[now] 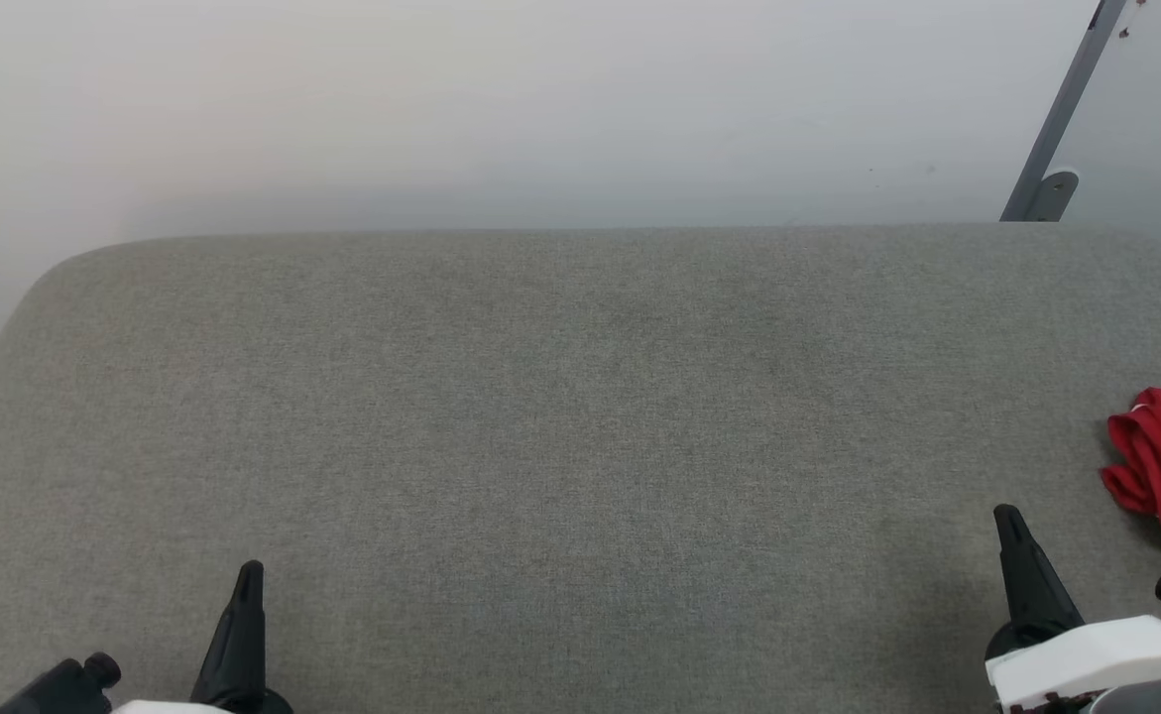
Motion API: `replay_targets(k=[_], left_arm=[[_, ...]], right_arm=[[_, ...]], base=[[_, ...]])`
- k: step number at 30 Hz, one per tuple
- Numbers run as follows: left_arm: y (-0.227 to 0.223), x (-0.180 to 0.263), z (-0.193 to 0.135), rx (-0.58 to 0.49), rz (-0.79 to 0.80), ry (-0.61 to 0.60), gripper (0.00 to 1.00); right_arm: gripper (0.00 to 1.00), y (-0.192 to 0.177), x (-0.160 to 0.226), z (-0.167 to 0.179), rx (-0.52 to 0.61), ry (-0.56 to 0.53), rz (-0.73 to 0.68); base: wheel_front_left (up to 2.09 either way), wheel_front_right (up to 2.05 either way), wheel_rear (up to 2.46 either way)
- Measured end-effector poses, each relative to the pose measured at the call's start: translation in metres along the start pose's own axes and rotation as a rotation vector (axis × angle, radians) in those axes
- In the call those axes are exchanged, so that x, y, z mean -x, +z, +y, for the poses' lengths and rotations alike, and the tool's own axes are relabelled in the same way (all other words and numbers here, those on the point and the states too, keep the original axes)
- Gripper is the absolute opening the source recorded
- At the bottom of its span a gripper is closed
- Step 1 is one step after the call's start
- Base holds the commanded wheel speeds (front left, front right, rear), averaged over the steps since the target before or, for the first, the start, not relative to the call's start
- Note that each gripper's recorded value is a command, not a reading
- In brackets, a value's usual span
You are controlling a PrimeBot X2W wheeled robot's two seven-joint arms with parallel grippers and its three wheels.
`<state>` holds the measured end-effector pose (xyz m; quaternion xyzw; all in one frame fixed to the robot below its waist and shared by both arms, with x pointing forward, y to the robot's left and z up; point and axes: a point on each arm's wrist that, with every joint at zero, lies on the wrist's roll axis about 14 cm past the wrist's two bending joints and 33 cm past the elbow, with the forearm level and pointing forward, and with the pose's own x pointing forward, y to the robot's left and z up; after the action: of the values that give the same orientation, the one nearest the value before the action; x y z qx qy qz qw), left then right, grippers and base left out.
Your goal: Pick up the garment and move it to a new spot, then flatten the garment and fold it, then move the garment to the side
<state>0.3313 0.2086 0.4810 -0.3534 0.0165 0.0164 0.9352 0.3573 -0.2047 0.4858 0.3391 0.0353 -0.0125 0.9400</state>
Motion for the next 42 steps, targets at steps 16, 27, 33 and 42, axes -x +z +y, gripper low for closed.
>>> replay_targets(k=[16,27,33,42], left_arm=[[0.003,-0.012,0.0,0.195,-0.004,0.019,0.0],[0.005,-0.02,-0.004,0.312,-0.005,0.016,0.0],[0.004,-0.023,-0.004,0.358,-0.001,0.02,0.0],[0.007,-0.029,-0.007,0.443,-0.005,0.013,0.0]], right_arm=[[0.0,0.003,-0.007,0.003,-0.205,0.003,-0.007],[0.0,0.003,-0.011,0.005,-0.329,0.005,-0.01],[0.0,0.005,-0.013,0.006,-0.382,0.01,-0.013],[0.0,0.005,-0.015,0.007,-0.469,0.014,-0.015]], base=[[0.0,0.0,0.0],[0.0,0.0,0.0],[0.0,0.0,0.0],[0.0,0.0,0.0]])
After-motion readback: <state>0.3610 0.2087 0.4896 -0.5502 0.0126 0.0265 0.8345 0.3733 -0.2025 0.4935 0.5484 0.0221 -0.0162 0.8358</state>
